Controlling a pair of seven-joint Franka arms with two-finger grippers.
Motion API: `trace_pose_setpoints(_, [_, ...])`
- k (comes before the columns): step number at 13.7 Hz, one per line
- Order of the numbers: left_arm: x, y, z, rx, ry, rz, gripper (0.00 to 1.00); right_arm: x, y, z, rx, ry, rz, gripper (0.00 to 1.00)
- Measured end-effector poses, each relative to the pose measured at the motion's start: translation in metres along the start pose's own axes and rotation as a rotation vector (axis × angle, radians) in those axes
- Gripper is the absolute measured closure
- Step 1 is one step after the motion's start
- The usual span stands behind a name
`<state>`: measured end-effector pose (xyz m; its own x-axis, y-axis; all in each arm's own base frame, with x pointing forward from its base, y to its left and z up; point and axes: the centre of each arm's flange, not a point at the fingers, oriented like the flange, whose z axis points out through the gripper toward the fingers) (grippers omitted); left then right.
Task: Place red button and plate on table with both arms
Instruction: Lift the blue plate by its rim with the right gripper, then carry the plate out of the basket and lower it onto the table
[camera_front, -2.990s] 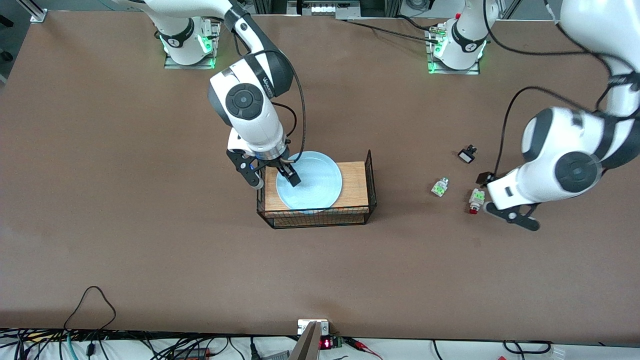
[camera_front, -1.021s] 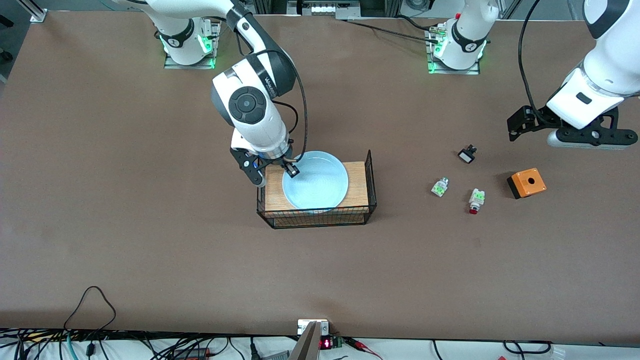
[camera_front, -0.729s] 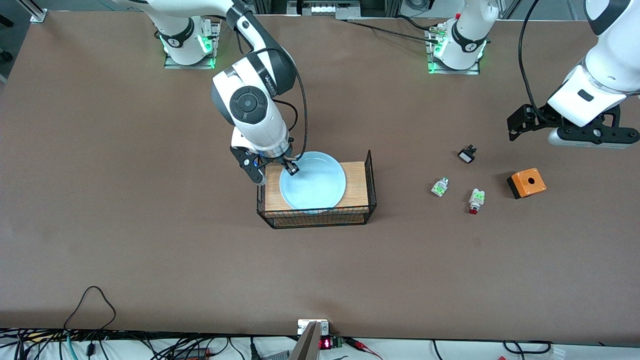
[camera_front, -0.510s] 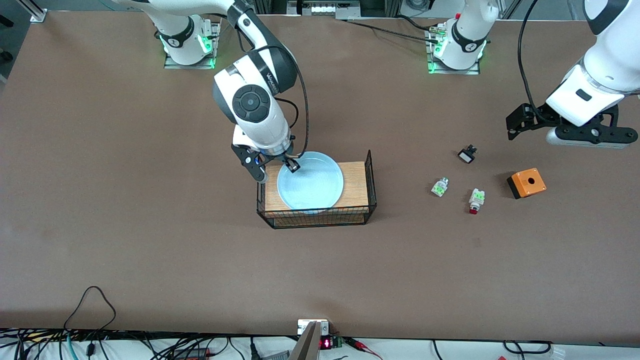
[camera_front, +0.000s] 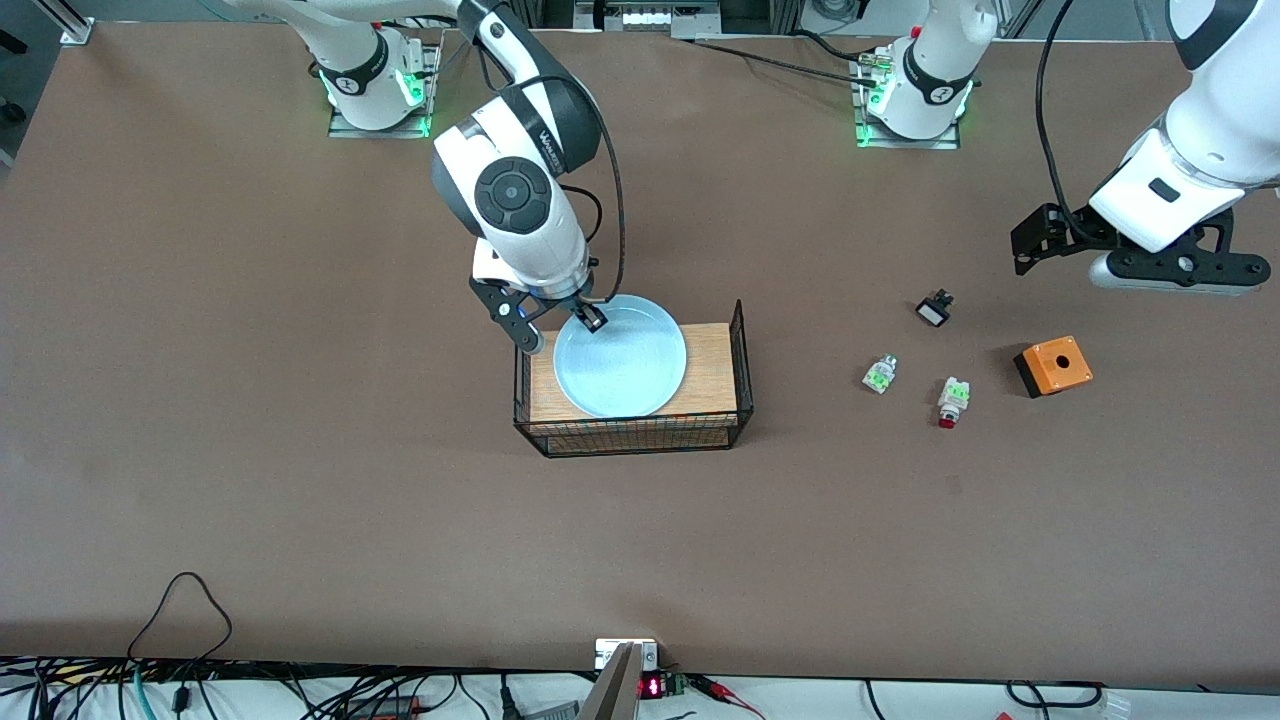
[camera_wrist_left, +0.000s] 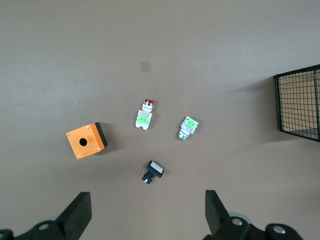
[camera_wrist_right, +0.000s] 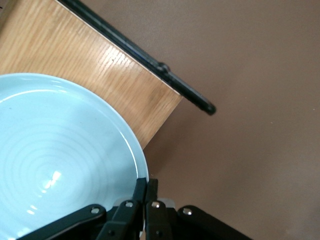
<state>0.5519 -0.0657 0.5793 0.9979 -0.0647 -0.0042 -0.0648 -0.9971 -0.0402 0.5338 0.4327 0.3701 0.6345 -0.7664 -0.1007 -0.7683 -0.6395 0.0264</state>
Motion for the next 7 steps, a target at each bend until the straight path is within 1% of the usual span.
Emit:
trace_pose_setpoints(3, [-0.001,-0.001,0.000,0.000,-0.006,-0.001,0.00,-0.007,0.008,-0.042,0.022,-0.019,-0.002,0.97])
trace_pose_setpoints(7, [-0.001,-0.001,0.000,0.000,-0.007,-0.001,0.00,-0.012,0.028,-0.127,0.064,-0.058,-0.020,0.97])
